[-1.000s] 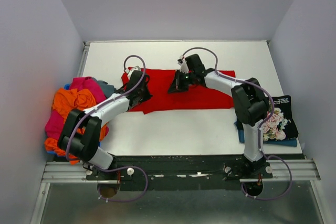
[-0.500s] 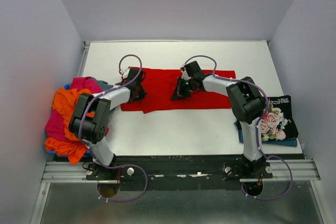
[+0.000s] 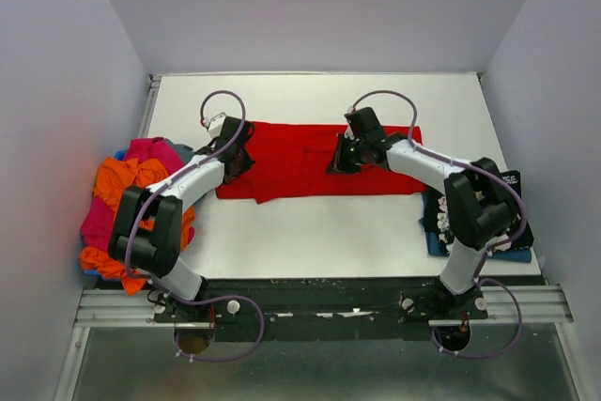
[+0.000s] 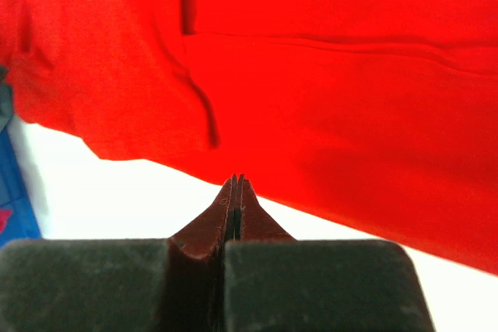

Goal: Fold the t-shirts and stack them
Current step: Rotate the tshirt 90 degrees

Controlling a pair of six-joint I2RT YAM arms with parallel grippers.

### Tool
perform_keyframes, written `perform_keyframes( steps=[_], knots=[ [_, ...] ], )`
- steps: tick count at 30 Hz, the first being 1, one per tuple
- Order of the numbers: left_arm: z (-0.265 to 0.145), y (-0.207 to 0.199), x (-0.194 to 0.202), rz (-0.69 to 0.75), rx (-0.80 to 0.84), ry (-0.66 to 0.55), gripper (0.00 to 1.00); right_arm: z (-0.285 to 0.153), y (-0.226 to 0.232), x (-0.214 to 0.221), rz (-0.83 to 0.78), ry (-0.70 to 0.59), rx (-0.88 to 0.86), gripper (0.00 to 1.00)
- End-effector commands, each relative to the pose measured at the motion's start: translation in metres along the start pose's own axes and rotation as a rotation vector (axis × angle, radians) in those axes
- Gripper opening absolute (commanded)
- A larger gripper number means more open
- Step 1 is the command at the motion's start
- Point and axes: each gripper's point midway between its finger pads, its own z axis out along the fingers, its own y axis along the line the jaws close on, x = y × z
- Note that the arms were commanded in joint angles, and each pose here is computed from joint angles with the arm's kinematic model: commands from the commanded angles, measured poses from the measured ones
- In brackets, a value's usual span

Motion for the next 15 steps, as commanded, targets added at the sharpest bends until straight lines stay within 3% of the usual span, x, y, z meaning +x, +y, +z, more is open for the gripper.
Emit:
perform_keyframes(
  steps=[1,7,15],
  knots=[
    [0.006,0.002,-0.005,-0.066,-0.033,-0.033,0.0,-0.026,-0.063,0.0,0.065,-0.075,0.251,0.01],
    [0.025,-0.01,-0.008,-0.118,-0.026,-0.036,0.0,-0.054,-0.111,-0.004,0.129,-0.152,0.429,0.01],
    [0.048,-0.009,-0.014,-0.081,-0.136,-0.019,0.0,-0.069,-0.166,-0.011,0.246,-0.149,0.62,0.01]
  ],
)
